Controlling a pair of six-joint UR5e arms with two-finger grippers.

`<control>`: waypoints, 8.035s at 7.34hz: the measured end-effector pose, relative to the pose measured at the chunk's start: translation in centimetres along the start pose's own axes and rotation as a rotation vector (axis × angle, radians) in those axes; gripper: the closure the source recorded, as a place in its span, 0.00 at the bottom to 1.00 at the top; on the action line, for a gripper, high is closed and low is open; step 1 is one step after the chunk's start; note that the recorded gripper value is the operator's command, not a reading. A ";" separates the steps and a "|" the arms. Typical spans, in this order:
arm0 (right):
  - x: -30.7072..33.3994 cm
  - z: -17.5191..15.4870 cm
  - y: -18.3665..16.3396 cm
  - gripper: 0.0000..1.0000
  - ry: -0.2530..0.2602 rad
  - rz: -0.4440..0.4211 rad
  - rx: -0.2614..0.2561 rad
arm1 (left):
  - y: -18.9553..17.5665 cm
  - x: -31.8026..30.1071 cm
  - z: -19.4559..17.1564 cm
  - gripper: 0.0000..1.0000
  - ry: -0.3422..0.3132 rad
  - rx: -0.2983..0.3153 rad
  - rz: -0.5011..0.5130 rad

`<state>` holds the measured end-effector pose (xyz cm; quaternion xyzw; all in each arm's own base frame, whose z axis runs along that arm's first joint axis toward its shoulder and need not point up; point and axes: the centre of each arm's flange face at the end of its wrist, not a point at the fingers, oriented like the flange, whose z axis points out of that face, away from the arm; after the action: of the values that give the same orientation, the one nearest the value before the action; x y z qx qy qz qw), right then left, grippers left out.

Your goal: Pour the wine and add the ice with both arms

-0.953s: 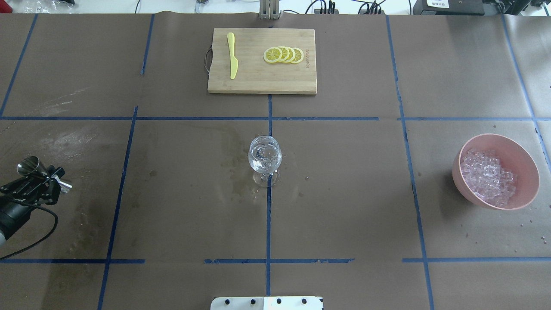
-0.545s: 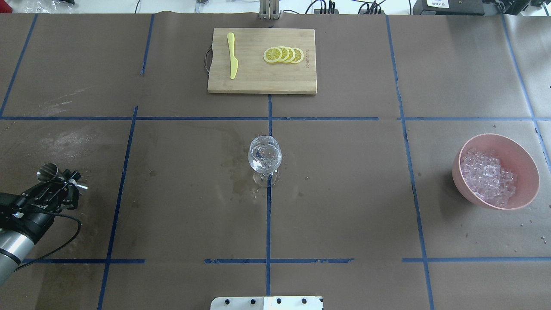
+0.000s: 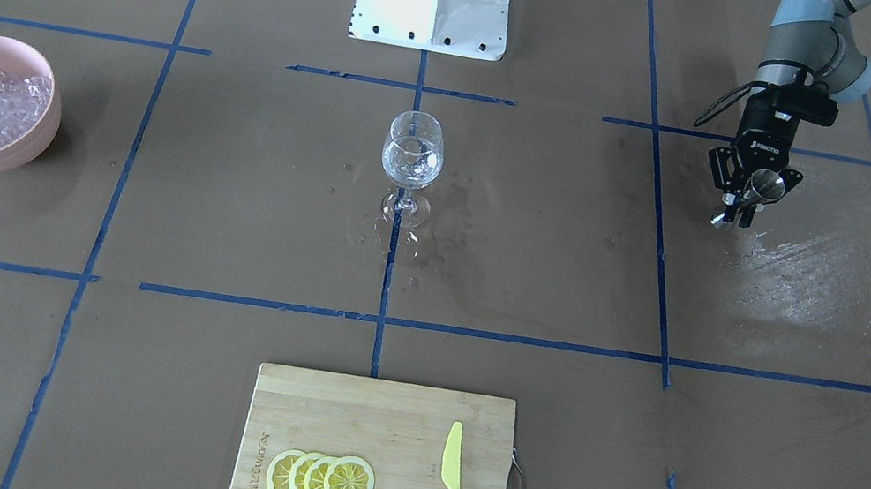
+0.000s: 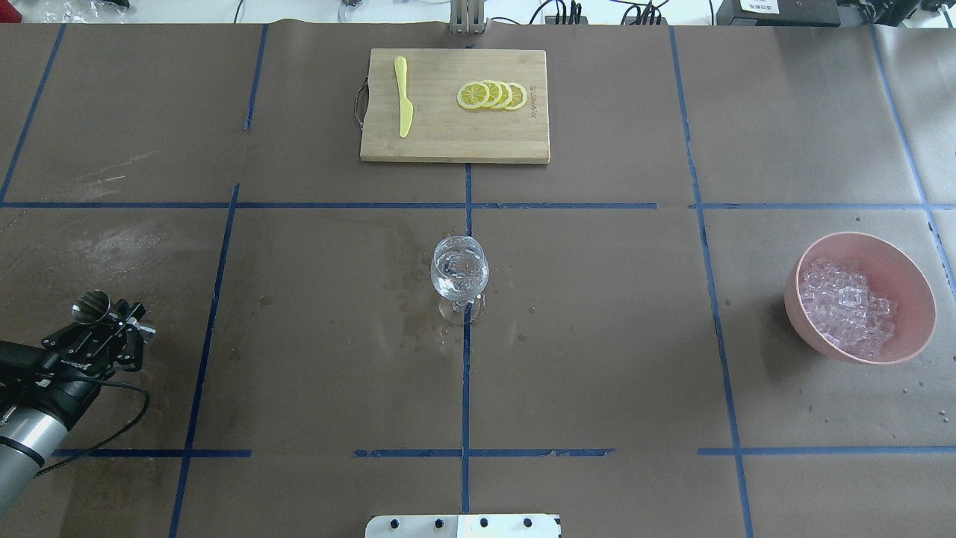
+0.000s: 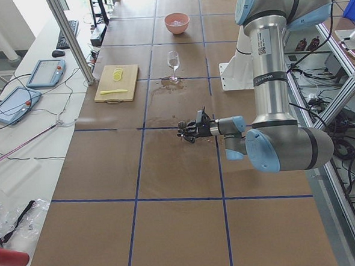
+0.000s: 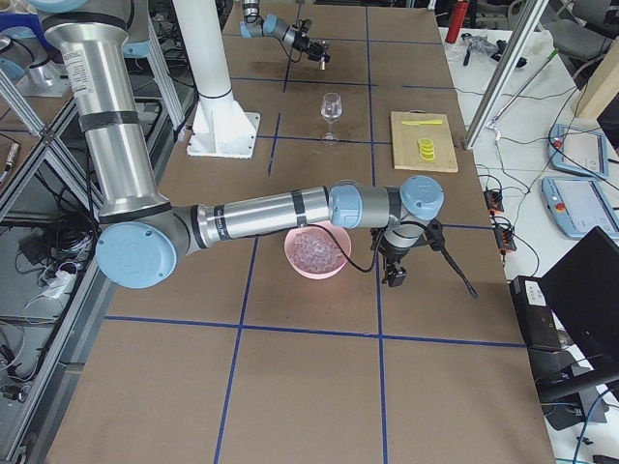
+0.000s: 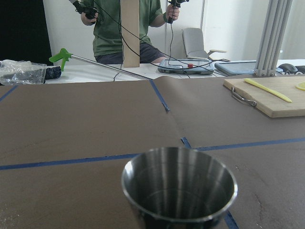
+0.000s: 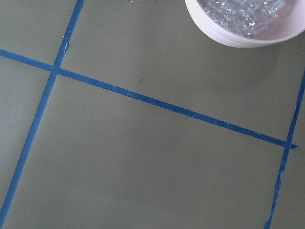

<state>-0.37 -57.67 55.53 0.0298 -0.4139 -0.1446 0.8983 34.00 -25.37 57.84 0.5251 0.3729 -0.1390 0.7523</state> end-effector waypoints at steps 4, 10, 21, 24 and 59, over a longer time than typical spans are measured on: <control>0.1 0.1 0.0 0.00 0.000 0.001 -0.001 | 1.5 0.1 -0.4 0.79 0.012 -0.026 0.012; 0.1 0.1 0.1 0.00 -0.001 0.003 -0.002 | 1.6 0.2 -0.7 0.15 0.025 -0.031 -0.001; -0.1 -0.1 0.0 0.00 0.000 -0.002 0.002 | -0.2 -2.6 -4.2 0.01 0.133 -0.293 0.103; -0.1 -0.1 0.0 0.00 0.000 -0.002 0.002 | -1.3 -7.1 -6.8 0.01 0.142 -0.434 0.230; -14.4 4.4 4.2 0.00 0.006 0.126 -0.045 | -32.5 -24.8 5.2 0.01 -0.037 -0.843 0.234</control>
<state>-11.57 -49.20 48.53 -0.0161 -0.4089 -0.0969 0.9073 -0.31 -47.90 54.00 0.2081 0.3213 0.1022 0.9181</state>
